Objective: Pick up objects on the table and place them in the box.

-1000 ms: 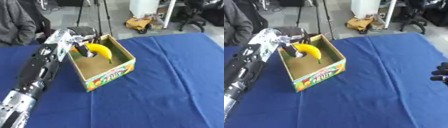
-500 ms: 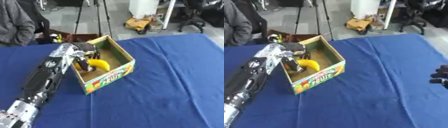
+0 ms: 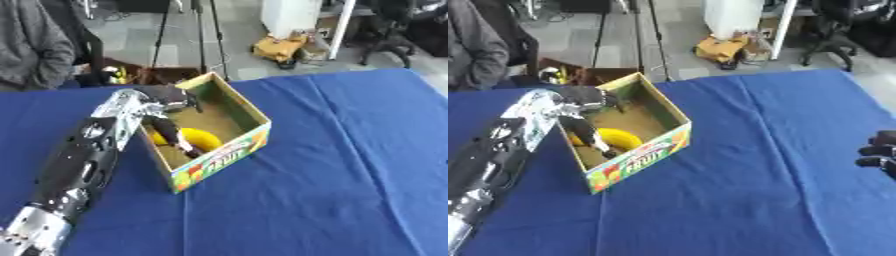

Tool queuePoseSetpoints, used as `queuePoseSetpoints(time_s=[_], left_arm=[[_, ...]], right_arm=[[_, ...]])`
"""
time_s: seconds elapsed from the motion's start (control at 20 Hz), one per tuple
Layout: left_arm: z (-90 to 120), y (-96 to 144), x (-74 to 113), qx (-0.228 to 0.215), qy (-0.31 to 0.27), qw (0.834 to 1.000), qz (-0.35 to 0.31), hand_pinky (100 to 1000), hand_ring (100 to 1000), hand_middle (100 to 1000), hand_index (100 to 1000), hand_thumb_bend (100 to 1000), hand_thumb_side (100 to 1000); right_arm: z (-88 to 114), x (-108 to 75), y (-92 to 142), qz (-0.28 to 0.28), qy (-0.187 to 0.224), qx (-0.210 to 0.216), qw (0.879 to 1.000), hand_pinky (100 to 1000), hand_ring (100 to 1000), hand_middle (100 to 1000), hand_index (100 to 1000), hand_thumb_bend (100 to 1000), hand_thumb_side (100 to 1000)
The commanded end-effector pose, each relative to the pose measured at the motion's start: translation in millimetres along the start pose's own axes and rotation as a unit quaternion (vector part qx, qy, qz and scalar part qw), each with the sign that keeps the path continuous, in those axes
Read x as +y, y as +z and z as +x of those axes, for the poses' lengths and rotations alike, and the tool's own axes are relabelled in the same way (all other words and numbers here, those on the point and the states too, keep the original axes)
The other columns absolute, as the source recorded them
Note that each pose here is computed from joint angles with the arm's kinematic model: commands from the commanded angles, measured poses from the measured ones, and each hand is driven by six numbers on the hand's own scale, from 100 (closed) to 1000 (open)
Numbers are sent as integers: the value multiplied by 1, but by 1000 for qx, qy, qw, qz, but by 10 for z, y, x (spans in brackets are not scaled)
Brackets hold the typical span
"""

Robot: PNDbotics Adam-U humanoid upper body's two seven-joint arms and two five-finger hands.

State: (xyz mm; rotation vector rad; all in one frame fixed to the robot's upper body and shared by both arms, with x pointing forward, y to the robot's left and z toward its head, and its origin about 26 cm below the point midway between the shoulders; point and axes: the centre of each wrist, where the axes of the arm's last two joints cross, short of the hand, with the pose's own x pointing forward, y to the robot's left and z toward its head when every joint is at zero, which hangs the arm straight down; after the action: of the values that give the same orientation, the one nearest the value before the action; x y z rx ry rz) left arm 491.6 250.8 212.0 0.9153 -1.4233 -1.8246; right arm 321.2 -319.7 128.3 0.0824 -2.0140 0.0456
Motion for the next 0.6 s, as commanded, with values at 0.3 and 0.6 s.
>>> queuePoseSetpoints(time_s=[0.3,0.6], left_arm=[[-298,590,561,45,17,978,204,731,761,748,815,667,811],[-377,898,173,104,113,944,293,680,749,728,802,533,912]], right_arm=[[69,-97,-2,-15,11,-12,1000,559,588,570,647,100,595],[94,-127,-10,-29,13,-22,999,560,589,571,648,100,596]])
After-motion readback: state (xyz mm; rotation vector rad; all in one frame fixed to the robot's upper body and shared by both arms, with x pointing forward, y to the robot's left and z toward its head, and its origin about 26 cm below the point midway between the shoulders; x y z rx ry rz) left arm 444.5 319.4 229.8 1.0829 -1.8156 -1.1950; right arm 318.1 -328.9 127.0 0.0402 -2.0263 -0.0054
